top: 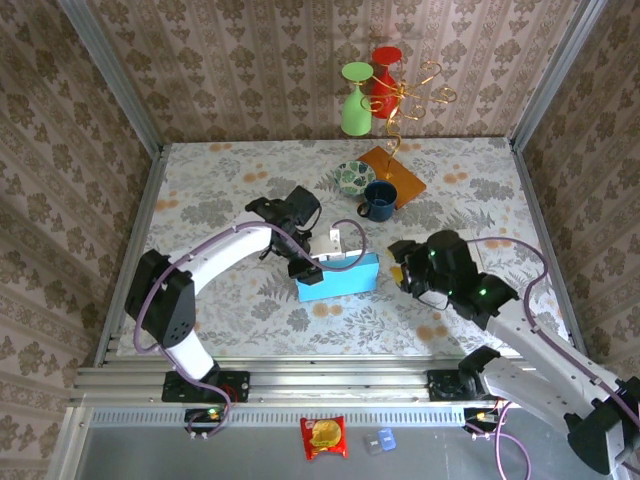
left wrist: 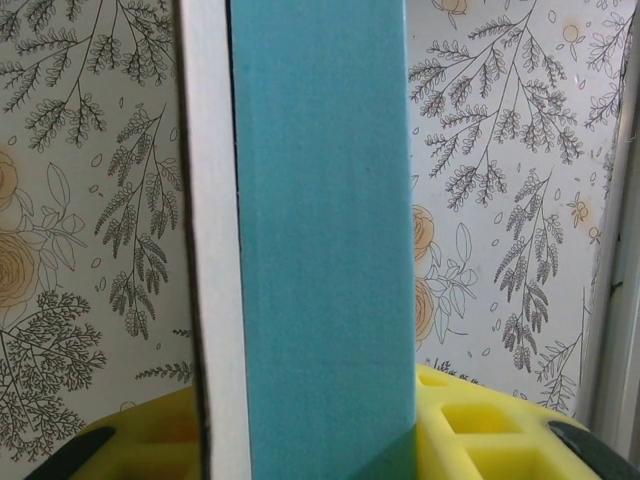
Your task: Fold the paper box
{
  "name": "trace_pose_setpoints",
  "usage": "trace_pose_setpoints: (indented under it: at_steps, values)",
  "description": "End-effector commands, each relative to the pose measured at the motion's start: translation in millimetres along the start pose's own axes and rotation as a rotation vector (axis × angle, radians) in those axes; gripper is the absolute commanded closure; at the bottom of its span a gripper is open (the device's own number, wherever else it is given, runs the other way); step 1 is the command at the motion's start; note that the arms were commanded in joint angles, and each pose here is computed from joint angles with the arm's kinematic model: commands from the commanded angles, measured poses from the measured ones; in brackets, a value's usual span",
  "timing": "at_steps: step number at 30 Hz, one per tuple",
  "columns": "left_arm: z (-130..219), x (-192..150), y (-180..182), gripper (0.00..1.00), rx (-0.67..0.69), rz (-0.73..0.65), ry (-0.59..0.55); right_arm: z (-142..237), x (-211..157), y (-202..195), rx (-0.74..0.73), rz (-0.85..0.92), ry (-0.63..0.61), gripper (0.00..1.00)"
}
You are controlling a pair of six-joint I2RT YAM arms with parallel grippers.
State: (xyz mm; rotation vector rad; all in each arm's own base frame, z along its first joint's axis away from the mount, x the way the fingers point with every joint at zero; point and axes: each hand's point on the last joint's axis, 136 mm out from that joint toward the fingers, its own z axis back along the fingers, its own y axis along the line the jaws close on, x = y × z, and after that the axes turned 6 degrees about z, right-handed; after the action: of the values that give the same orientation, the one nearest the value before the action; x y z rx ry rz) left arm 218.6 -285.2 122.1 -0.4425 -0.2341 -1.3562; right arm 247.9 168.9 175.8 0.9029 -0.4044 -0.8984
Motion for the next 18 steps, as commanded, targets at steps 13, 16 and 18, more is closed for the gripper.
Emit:
trace_pose_setpoints:
  at_steps: [13, 16, 18]
  values:
    - [-3, 0, -3, 0.61, 0.051, 0.028, 0.020, -45, -27, 14, -0.016, 0.042, -0.020, 0.48]
    - [-3, 2, -4, 0.60, 0.058, 0.021, 0.014, -52, -30, 14, -0.021, 0.050, -0.010, 0.48]
    - [-2, 3, -4, 0.60, 0.064, 0.021, 0.014, -56, -32, 10, -0.041, 0.055, 0.000, 0.50]
